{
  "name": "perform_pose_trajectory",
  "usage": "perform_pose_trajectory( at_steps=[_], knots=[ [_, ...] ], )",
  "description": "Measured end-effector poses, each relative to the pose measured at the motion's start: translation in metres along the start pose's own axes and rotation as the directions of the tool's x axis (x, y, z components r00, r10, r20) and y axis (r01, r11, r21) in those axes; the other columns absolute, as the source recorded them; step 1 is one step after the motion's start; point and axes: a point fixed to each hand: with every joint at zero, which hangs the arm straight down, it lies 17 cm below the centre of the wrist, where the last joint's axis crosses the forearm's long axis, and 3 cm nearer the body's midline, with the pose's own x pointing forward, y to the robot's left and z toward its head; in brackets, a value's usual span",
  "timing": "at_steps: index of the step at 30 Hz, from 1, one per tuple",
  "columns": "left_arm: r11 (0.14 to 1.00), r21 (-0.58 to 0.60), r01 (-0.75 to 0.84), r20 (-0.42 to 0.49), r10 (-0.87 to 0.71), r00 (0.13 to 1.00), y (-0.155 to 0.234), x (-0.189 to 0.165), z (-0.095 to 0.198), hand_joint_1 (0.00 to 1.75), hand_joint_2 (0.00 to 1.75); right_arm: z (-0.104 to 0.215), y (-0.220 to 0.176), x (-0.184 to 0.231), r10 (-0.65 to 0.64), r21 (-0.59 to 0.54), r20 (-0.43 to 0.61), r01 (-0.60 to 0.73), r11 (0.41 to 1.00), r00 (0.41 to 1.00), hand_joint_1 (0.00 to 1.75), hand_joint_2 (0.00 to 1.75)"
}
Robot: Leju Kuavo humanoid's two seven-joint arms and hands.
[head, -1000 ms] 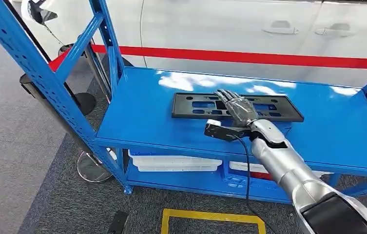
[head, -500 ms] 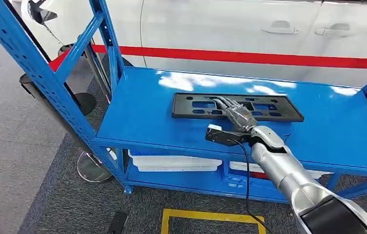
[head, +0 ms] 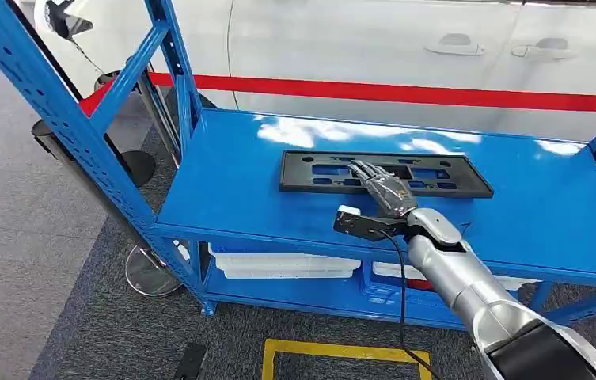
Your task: Take the parts from the cabinet and place them on the table.
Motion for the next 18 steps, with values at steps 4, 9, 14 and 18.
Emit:
perform_pose_trajectory(
  at_steps=[4,9,14,18],
  knots=[
    [1.0,-0.002,0.002,0.0,-0.002,1.0,-0.0004,-0.0001,0.0001,0.0,0.0,0.0023,0.0005,-0.0028,-0.003,-0.002,-0.003,0.003,1.0,1.0,0.0,1.75],
    [1.0,-0.002,0.001,0.001,-0.001,1.0,-0.0004,0.0001,0.0001,0.0,0.0,0.0037,0.0003,-0.0033,-0.021,-0.007,-0.006,0.021,1.0,1.0,0.0,1.75],
    [1.0,-0.002,0.001,0.001,-0.001,1.0,-0.0004,0.0001,0.0001,0.0,0.0,0.0049,-0.001,-0.0029,-0.028,-0.012,-0.005,0.028,1.0,1.0,0.0,1.75],
    [1.0,-0.005,0.001,0.001,-0.001,1.0,-0.0009,0.0001,0.0002,0.0,0.0,0.0049,-0.0031,-0.0034,-0.023,-0.016,-0.005,0.023,1.0,1.0,0.0,1.75]
  ],
)
